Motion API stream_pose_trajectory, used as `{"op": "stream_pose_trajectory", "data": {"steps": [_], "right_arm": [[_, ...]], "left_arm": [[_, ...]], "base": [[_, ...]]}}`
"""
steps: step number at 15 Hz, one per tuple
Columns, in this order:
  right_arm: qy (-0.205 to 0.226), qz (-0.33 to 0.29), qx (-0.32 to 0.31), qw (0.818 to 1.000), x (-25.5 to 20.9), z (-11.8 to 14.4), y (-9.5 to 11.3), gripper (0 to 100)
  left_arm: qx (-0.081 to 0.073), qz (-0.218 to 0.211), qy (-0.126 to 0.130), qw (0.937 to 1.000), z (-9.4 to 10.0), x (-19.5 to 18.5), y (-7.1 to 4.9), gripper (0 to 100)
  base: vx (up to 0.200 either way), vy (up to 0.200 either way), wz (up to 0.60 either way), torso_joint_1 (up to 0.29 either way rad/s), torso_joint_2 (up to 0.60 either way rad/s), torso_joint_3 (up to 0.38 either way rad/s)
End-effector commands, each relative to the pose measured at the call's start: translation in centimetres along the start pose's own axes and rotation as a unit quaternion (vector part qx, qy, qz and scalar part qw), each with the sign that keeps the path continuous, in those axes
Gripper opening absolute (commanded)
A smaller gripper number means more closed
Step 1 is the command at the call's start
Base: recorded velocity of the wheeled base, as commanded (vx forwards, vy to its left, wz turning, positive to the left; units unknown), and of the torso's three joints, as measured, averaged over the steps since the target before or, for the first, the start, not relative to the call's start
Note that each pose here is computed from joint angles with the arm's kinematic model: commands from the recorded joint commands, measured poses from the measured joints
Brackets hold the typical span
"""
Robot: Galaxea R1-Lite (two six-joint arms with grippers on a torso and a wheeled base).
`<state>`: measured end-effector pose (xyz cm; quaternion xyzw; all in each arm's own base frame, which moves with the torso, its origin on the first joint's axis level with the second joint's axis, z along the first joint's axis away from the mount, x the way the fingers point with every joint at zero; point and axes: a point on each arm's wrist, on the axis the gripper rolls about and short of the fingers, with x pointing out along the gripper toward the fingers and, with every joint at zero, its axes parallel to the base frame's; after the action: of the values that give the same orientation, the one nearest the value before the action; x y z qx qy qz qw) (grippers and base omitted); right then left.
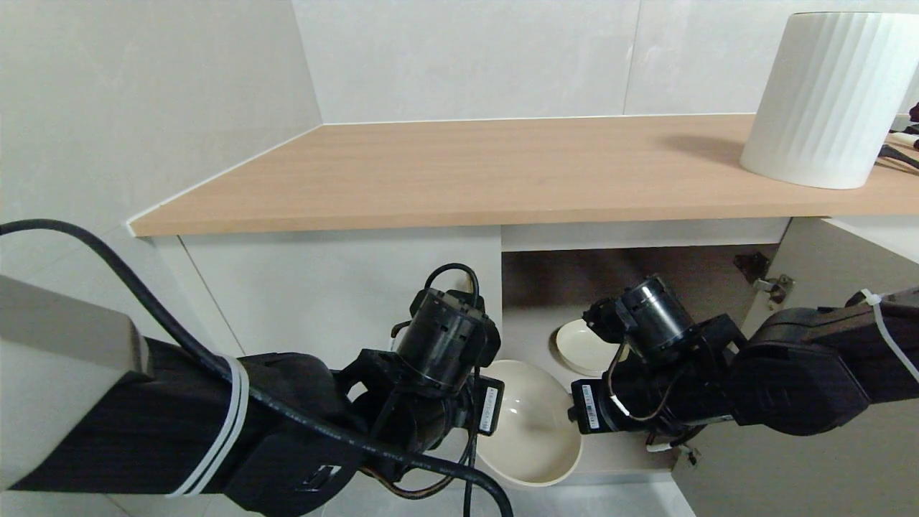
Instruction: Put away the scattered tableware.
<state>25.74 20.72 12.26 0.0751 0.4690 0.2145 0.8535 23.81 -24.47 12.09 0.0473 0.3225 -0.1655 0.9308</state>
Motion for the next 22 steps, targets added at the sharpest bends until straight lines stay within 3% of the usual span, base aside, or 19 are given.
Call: {"op": "stream_pose_trajectory", "data": {"steps": [1, 2, 3, 9, 12, 15, 22], "right_arm": [[0.001, 0.0, 0.0, 1.0, 0.0, 0.0, 0.0, 0], [0.001, 0.0, 0.0, 1.0, 0.0, 0.0, 0.0, 0], [0.001, 0.0, 0.0, 1.0, 0.0, 0.0, 0.0, 0], [0.001, -0.01, 0.013, 1.0, 0.3, 0.1, -0.6, 0], [-0.021, -0.076, 0.07, 0.994, 1.3, 2.0, -4.9, 0], [-0.049, -0.132, 0.121, 0.983, 2.4, 4.0, -8.1, 0], [-0.129, -0.189, 0.206, 0.951, 3.0, 7.5, -10.2, 0]], "left_arm": [[0.001, 0.0, 0.001, 1.0, -0.1, 0.0, 0.0, 0], [0.001, 0.001, 0.0, 1.0, -0.1, -0.1, 0.0, 0], [0.0, 0.001, 0.0, 1.0, 0.0, -0.1, 0.1, 100], [-0.015, 0.001, -0.027, 0.9995, 1.2, -1.6, 0.9, 100], [-0.035, 0.005, -0.061, 0.9975, 2.8, -3.7, 2.3, 100], [-0.044, 0.003, -0.079, 0.9959, 3.5, -5.0, 2.9, 100], [-0.044, 0.004, -0.078, 0.9959, 3.5, -4.9, 3.0, 100]], "base": [[0.0, 0.0, 0.0, 0.0, 0.0, 0.0], [0.0, 0.0, 0.0, 0.0, 0.0, 0.0], [0.0, 0.0, 0.0, 0.0, 0.0, 0.0], [0.0, 0.0, 0.0, 0.0, 0.0, 0.0], [0.0, 0.0, 0.0, 0.0, 0.0, 0.0], [0.0, 0.0, 0.0, 0.0, 0.0, 0.0], [0.0, 0.0, 0.0, 0.0, 0.0, 0.0]]}}
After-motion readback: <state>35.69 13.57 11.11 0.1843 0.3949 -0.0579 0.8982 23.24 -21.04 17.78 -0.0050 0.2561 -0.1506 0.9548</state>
